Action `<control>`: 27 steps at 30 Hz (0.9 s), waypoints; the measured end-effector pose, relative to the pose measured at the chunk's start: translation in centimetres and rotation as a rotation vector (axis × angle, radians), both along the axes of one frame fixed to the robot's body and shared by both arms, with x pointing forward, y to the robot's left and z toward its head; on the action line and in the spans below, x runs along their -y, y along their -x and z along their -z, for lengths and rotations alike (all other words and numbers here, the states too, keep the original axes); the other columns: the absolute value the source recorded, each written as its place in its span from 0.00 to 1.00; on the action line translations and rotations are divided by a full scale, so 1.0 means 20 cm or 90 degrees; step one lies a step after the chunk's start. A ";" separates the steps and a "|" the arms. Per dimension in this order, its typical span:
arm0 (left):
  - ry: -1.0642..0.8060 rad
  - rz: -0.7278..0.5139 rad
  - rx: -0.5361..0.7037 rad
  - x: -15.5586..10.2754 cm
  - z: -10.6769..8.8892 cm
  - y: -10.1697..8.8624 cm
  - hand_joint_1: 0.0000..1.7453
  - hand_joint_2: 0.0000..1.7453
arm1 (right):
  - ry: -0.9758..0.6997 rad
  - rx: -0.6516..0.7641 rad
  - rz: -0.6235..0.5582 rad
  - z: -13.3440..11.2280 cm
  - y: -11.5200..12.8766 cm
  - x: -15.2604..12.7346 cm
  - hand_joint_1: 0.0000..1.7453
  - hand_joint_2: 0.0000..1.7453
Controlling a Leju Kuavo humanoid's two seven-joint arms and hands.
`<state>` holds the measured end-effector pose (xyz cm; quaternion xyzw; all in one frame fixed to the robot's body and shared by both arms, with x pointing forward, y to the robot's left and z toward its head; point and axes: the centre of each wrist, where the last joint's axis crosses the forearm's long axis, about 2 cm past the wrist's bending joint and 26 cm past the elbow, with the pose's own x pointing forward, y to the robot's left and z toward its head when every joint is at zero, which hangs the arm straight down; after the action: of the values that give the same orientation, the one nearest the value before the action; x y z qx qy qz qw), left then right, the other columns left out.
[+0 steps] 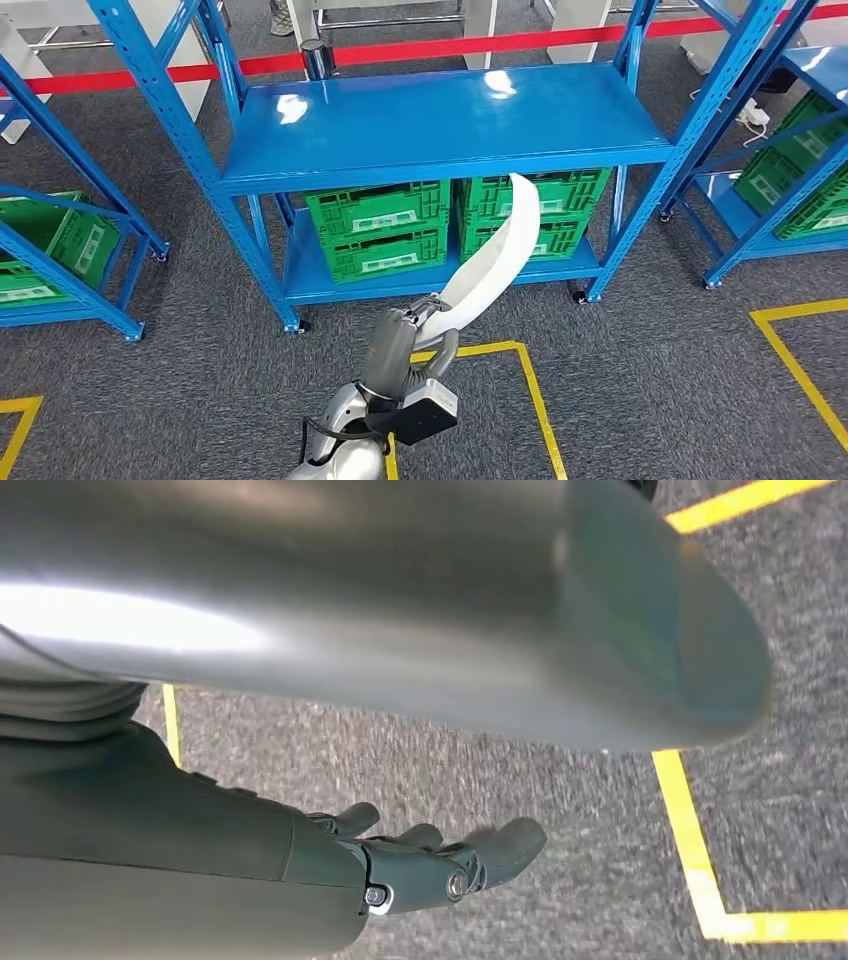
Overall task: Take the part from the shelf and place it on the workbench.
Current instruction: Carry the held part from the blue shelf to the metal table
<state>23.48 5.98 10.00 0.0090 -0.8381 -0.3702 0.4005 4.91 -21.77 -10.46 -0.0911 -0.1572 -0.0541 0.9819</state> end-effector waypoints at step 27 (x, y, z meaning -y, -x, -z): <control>-0.022 0.001 0.014 0.02 0.00 -0.01 1.00 1.00 | 0.005 -0.011 0.035 0.00 0.00 0.01 0.00 0.00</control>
<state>23.78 5.63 9.94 0.0196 -0.8359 -0.3850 0.3907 4.87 -21.92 -10.48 -0.1000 -0.1466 -0.0796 0.9809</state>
